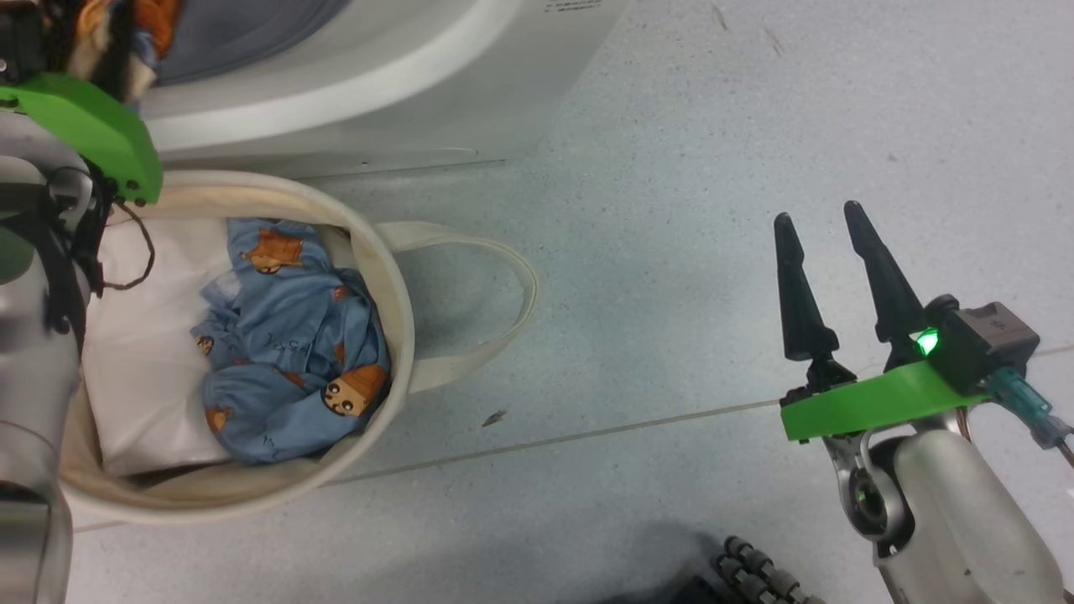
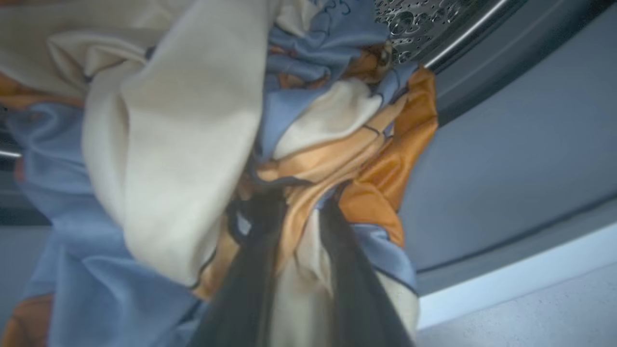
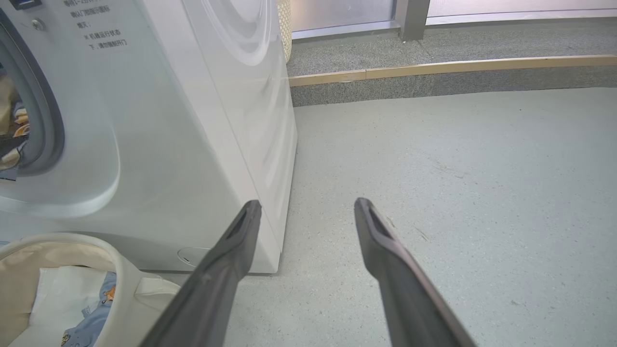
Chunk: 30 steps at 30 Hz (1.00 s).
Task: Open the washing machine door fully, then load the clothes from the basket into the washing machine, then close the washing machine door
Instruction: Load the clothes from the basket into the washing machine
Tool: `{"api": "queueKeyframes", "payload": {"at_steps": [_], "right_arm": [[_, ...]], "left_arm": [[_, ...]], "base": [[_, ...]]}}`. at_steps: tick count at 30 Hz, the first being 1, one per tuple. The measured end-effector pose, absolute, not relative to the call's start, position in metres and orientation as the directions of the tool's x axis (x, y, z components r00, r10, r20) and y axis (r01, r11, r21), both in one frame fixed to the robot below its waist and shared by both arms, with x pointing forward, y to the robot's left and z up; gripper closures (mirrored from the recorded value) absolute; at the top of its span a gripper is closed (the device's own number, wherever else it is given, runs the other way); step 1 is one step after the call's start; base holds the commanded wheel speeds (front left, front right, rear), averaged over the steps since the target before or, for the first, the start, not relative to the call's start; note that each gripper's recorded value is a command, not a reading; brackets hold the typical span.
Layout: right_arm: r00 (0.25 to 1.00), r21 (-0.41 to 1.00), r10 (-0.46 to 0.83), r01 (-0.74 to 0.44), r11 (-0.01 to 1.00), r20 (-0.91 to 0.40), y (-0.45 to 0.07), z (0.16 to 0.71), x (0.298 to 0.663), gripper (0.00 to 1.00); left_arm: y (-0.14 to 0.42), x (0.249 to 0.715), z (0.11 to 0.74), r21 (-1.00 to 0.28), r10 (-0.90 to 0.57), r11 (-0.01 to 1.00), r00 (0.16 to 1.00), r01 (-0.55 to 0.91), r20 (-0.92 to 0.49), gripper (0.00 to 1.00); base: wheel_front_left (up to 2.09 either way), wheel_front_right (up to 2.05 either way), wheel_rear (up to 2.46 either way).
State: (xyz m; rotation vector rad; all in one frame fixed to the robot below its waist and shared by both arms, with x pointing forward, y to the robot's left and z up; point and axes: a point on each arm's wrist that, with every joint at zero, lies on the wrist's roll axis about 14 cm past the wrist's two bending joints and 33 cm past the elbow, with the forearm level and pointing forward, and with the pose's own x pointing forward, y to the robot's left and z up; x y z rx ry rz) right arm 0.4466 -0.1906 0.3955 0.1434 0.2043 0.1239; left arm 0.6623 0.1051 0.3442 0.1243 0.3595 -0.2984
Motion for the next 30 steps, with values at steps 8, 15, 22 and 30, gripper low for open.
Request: {"api": "queueKeyframes", "payload": {"at_steps": [8,15,22,30], "right_arm": [[0.972,0.161,0.142,-0.112,0.981,-0.188,-0.188,0.395,0.449,0.00],[0.972,0.173,0.148,-0.117,0.978,-0.181,-0.184,0.394,0.453,0.00],[0.968,0.177,0.146,-0.111,0.978,-0.203,-0.183,0.386,0.450,0.00],[0.966,0.161,0.080,-0.041,0.986,-0.247,-0.202,0.370,0.447,0.00]], "left_arm": [[0.111,0.671,0.357,0.091,-0.232,0.958,0.918,0.274,-0.323,1.00],[0.111,0.701,0.417,0.015,-0.213,0.976,0.967,0.218,-0.140,1.00],[0.110,0.731,0.461,-0.032,-0.180,0.983,0.983,0.180,0.023,1.00],[0.107,0.747,0.451,-0.120,-0.161,0.978,0.984,0.169,0.070,0.00]], "base": [[0.00,0.00,0.00],[0.00,0.00,0.00],[0.00,0.00,0.00],[0.00,0.00,0.00]]}}
